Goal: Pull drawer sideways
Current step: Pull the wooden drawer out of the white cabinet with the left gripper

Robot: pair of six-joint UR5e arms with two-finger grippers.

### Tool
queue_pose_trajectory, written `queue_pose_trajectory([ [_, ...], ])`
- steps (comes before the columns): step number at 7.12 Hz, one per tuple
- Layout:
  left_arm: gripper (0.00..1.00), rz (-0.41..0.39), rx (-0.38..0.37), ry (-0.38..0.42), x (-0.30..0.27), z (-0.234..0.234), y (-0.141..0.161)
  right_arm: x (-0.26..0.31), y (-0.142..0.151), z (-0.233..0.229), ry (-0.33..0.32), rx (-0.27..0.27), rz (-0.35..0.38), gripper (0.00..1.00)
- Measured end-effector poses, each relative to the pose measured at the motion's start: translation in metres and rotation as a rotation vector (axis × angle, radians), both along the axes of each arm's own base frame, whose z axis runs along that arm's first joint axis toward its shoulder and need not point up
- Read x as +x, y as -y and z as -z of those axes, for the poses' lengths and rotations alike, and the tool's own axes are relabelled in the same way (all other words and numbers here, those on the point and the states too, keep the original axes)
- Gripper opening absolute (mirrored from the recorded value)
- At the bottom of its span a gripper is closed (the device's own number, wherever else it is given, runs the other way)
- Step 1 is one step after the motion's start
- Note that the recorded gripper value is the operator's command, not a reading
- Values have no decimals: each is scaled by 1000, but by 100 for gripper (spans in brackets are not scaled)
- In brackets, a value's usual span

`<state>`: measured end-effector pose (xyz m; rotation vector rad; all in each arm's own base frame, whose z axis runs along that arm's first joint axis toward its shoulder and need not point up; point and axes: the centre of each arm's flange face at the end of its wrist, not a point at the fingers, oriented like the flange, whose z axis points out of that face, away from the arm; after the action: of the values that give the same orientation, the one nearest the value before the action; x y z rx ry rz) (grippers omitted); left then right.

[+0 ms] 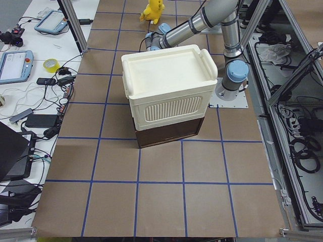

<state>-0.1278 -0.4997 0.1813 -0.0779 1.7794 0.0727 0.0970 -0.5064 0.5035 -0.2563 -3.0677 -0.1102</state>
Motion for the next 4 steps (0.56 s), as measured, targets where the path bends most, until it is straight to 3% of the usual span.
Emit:
queue_pose_trajectory([
  [4,0,6,-14,-25,-20,-1,6,0,0,0,0,0,-1,100],
])
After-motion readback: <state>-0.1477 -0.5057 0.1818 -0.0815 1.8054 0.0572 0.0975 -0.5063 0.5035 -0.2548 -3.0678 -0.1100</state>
